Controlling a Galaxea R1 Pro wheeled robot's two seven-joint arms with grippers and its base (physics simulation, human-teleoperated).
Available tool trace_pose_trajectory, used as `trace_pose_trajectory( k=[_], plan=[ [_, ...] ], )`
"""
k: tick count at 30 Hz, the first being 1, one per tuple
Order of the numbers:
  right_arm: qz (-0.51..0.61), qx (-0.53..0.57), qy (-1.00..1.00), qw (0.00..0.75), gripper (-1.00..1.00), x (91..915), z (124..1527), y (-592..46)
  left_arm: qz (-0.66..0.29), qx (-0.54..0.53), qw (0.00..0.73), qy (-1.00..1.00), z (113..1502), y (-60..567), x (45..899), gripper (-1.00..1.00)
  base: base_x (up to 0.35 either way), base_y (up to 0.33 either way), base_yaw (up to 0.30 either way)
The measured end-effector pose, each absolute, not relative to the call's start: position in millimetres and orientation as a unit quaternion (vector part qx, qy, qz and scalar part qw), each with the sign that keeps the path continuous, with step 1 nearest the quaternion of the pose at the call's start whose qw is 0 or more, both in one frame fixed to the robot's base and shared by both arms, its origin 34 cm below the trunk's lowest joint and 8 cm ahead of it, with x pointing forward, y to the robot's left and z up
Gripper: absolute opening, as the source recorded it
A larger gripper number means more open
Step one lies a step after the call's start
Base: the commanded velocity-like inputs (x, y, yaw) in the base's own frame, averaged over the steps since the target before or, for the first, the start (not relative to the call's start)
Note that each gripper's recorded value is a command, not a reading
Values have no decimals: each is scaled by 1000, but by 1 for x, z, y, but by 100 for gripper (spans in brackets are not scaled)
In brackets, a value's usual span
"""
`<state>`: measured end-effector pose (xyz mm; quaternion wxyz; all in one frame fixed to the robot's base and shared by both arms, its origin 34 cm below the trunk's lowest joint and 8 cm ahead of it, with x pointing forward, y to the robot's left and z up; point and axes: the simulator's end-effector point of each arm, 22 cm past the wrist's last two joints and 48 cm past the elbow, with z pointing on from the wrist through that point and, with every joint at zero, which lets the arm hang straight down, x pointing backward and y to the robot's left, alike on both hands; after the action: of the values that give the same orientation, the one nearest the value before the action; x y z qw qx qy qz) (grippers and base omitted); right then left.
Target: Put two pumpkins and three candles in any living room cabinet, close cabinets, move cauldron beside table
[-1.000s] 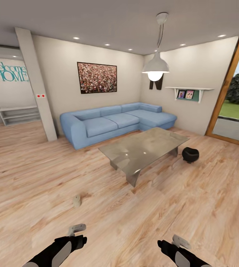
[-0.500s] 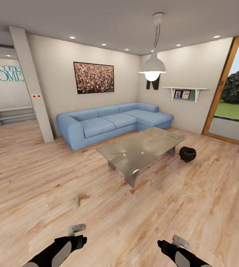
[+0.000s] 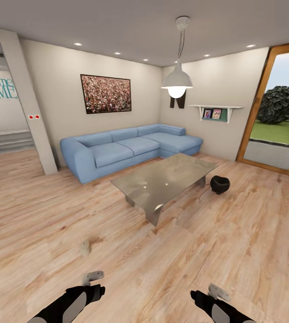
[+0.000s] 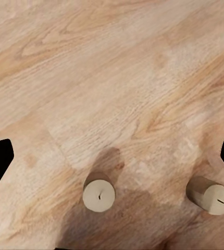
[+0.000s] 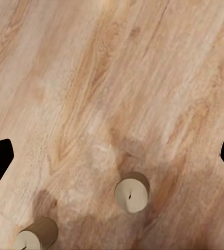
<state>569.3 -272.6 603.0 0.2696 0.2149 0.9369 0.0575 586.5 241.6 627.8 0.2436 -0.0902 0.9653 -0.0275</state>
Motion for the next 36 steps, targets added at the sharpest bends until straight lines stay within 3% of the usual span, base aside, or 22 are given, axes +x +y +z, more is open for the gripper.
trace_pose_trajectory(
  k=[8, 19, 36],
  plan=[
    [57, 215, 937, 270, 100, 569, 603, -273, -28, -90, 244, 965, 628, 242, 587, 100, 0, 54, -233],
    [57, 215, 937, 270, 100, 569, 603, -273, -28, -90, 244, 965, 628, 242, 587, 100, -53, 16, -21],
    [57, 215, 937, 270, 100, 569, 603, -273, -28, -92, 243, 965, 628, 242, 586, 100, 7, 3, 208]
  ],
)
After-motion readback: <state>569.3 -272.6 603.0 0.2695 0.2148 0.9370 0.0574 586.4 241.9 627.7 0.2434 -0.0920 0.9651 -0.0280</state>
